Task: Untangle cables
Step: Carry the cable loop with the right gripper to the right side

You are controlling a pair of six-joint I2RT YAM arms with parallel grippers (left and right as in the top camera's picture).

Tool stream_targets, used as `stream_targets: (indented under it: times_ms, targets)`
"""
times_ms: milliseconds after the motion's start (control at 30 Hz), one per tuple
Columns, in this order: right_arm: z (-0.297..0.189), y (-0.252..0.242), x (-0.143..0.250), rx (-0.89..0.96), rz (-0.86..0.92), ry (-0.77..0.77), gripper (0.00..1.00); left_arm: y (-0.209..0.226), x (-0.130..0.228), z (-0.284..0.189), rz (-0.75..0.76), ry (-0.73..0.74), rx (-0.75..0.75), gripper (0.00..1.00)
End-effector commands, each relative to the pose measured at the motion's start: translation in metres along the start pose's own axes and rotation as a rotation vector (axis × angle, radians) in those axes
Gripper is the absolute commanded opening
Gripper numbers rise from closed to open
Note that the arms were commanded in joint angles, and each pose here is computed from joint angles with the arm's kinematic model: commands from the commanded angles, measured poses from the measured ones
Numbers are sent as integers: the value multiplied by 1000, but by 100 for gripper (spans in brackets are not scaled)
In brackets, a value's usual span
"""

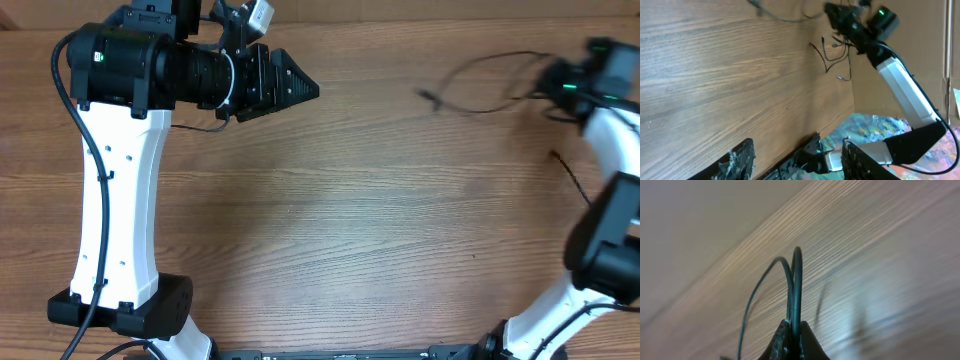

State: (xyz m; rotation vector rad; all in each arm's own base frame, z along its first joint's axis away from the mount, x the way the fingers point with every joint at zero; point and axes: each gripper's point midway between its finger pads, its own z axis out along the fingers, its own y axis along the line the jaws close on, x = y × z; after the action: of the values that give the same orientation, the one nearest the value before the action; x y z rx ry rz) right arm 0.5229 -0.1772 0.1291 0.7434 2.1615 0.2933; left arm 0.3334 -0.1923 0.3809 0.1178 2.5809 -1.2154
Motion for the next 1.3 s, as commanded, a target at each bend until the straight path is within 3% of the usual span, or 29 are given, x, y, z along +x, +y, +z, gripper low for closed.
stream_targets:
  times_ms: [0,133,267,300,333,367,600,800,967,1067,1267]
  targets:
    - [-45,-75,-75,102,-16,-168,4,-12,1,7,24,4,14,56]
    - [-109,-163,-127,216,65,-286,4,-31,3,19,59,5,46,56]
    - [-158,-193,-161,211,37,-359,4,-46,-2,27,77,-12,79,54]
    - [-169,-194,-169,198,35,-376,9,-49,-2,28,81,-16,85,53]
    - [-179,-191,-176,169,28,-391,70,-50,-3,29,80,-19,87,54]
    - [-188,-185,-183,128,16,-403,100,-51,-3,30,82,-21,86,54]
    - [-218,-113,-193,-213,-93,-389,100,-50,0,30,73,-9,84,54]
    - [-195,-61,-142,-389,-195,-199,100,-50,5,30,57,14,88,54]
    - [-175,-39,-75,-418,-558,-35,100,-50,10,29,41,36,99,56]
    - [-162,-42,-54,-345,-720,53,99,-51,10,29,41,38,102,62]
    - [-135,-66,-24,-179,-779,213,100,-51,9,29,45,33,102,68]
